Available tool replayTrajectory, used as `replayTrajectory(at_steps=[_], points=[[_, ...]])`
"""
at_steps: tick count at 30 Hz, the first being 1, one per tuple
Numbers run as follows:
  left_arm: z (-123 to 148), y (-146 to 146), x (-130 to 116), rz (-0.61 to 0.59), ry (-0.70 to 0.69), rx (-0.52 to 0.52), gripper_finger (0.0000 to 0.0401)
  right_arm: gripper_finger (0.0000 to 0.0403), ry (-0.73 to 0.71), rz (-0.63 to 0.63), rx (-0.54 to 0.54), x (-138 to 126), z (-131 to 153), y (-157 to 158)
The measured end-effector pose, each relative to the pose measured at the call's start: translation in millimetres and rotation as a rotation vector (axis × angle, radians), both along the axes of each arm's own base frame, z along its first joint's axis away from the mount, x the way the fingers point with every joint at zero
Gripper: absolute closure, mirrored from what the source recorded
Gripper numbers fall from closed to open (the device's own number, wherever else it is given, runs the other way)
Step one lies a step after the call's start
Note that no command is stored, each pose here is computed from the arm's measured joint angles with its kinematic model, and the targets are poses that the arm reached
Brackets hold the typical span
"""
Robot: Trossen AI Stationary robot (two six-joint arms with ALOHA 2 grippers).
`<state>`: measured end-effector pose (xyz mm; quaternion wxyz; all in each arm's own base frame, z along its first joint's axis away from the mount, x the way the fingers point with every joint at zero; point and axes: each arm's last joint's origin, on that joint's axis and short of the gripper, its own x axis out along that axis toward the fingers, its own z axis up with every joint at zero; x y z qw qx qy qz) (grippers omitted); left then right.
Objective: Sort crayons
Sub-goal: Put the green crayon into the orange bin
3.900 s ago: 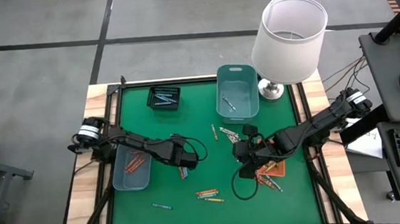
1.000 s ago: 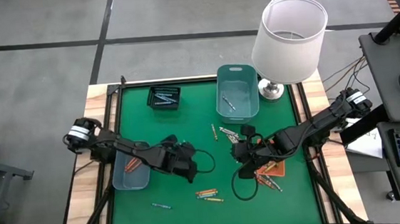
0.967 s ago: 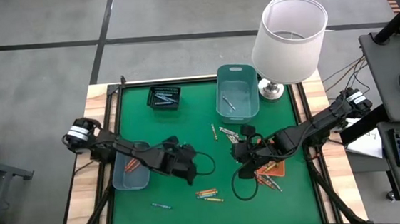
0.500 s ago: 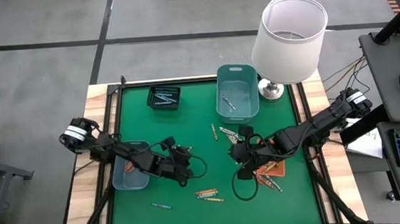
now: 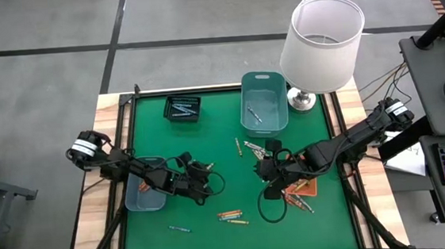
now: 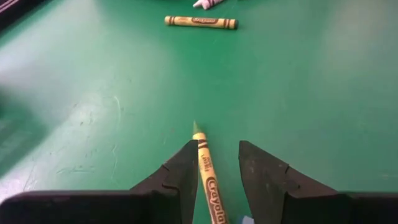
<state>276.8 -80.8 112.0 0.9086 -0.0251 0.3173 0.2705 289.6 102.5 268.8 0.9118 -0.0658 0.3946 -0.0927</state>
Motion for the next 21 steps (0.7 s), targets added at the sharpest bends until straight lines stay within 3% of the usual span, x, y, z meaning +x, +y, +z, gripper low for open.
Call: replayTrajectory(at_steps=[21], points=[[-20.2, 10.7, 1.5, 0.073, -0.001, -0.043, 0.0313, 0.0360, 0.000, -0.002, 0.000, 0.2, -0.1, -0.7]])
